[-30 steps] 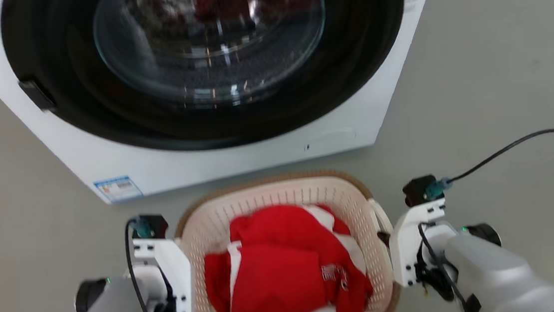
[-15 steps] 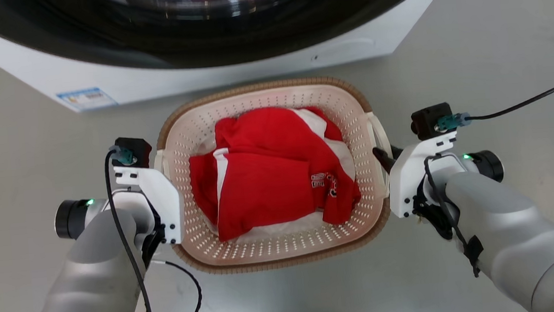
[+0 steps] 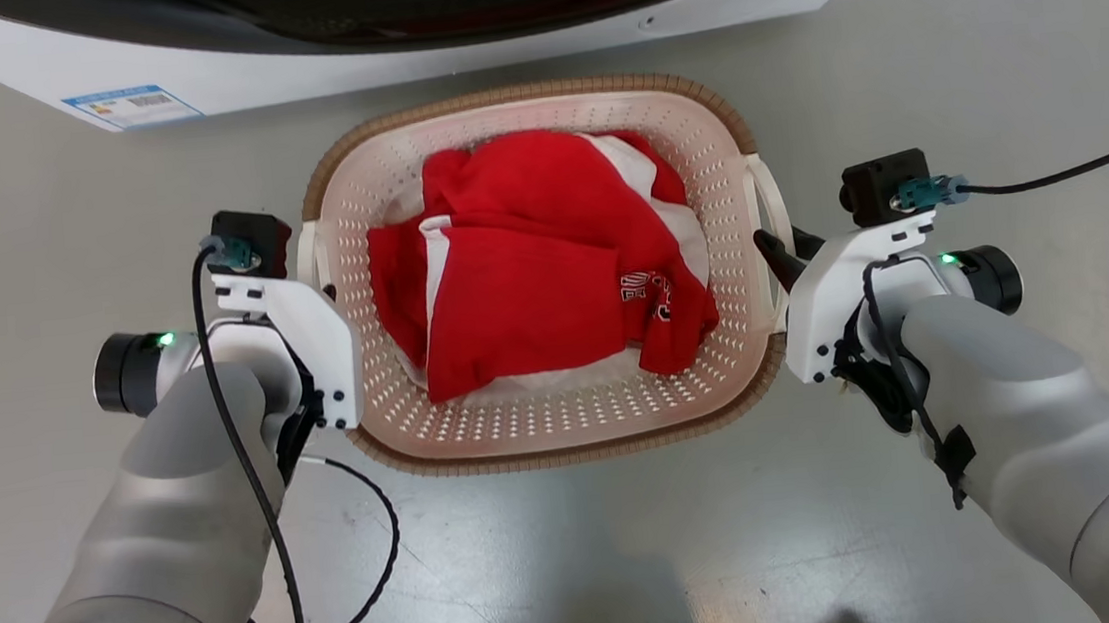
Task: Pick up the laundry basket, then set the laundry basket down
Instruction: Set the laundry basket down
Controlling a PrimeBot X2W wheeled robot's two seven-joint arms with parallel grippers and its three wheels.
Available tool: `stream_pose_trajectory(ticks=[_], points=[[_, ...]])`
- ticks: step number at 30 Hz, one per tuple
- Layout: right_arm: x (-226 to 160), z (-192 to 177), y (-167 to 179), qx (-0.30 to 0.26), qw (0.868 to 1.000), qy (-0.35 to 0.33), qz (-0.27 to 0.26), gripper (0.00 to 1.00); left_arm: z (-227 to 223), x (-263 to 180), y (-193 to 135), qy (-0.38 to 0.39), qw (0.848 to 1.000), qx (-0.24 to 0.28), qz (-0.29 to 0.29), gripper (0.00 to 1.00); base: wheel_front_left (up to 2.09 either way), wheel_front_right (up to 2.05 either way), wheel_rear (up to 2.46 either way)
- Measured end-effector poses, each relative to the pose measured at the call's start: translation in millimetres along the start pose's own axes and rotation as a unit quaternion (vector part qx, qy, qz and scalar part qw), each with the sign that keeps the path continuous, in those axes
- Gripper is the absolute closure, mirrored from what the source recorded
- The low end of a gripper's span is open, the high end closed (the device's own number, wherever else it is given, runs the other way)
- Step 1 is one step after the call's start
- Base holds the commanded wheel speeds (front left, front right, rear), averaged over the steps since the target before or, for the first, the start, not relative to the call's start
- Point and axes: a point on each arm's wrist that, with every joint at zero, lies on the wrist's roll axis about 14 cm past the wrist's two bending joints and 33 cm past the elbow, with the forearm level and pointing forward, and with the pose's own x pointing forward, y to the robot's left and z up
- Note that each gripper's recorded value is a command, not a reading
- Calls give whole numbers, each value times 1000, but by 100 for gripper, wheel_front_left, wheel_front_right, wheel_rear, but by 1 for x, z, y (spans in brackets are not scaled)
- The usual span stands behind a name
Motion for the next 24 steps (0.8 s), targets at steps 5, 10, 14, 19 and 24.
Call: stream_pose_trajectory(ticks=[5,10,14,19,24], points=[[7,-3,-3,-1,1000,3,-1,100,-5,8,1,7,1000,0,-1,100,0,0,0],[15,-9,-5,0,1000,8,0,100,-4,15,5,5,1000,0,3,100,0,0,0],[19,-5,-7,-4,1000,4,0,100,-5,20,6,6,1000,0,4,100,0,0,0],[24,-5,-10,-1,1000,3,-1,100,-4,26,7,6,1000,2,3,100,0,0,0],[26,-10,-12,-2,1000,9,-2,100,-7,29,7,10,1000,1,3,100,0,0,0]])
